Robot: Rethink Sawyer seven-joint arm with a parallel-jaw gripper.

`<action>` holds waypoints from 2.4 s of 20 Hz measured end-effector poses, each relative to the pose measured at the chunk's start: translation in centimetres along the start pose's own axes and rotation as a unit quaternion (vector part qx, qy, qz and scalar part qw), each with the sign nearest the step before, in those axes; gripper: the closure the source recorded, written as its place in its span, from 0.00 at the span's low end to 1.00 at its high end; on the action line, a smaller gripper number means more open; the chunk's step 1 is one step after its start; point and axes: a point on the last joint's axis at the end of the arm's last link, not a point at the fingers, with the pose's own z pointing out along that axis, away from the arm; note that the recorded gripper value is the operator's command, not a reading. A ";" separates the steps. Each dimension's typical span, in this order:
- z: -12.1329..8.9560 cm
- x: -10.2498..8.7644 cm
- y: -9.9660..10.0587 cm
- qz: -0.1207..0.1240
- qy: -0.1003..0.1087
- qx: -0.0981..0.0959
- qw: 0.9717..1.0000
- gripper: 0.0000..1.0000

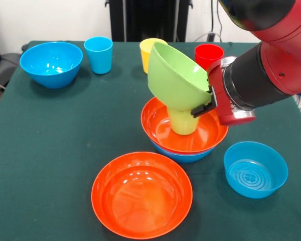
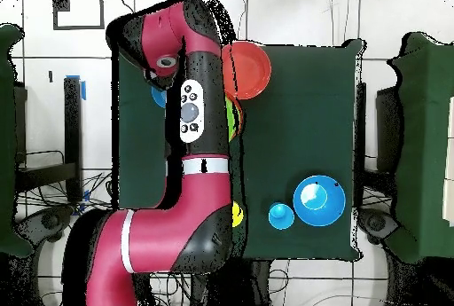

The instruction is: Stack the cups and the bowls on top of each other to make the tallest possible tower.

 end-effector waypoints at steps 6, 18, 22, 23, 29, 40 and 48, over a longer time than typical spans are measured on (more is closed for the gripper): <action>-0.5 0.2 0.0 -0.002 0.015 -0.004 1.000 1.00; -3.2 2.2 -0.6 -0.023 0.118 -0.005 0.993 1.00; -4.1 2.6 -0.9 -0.030 0.148 -0.005 0.989 1.00; -4.3 2.8 -0.9 -0.032 0.154 -0.005 0.988 1.00; -5.6 3.5 -1.5 -0.045 0.193 0.003 0.980 1.00; -5.2 3.8 -2.2 -0.051 0.197 0.057 0.977 1.00; -5.1 4.9 -2.0 -0.063 0.221 0.058 0.971 1.00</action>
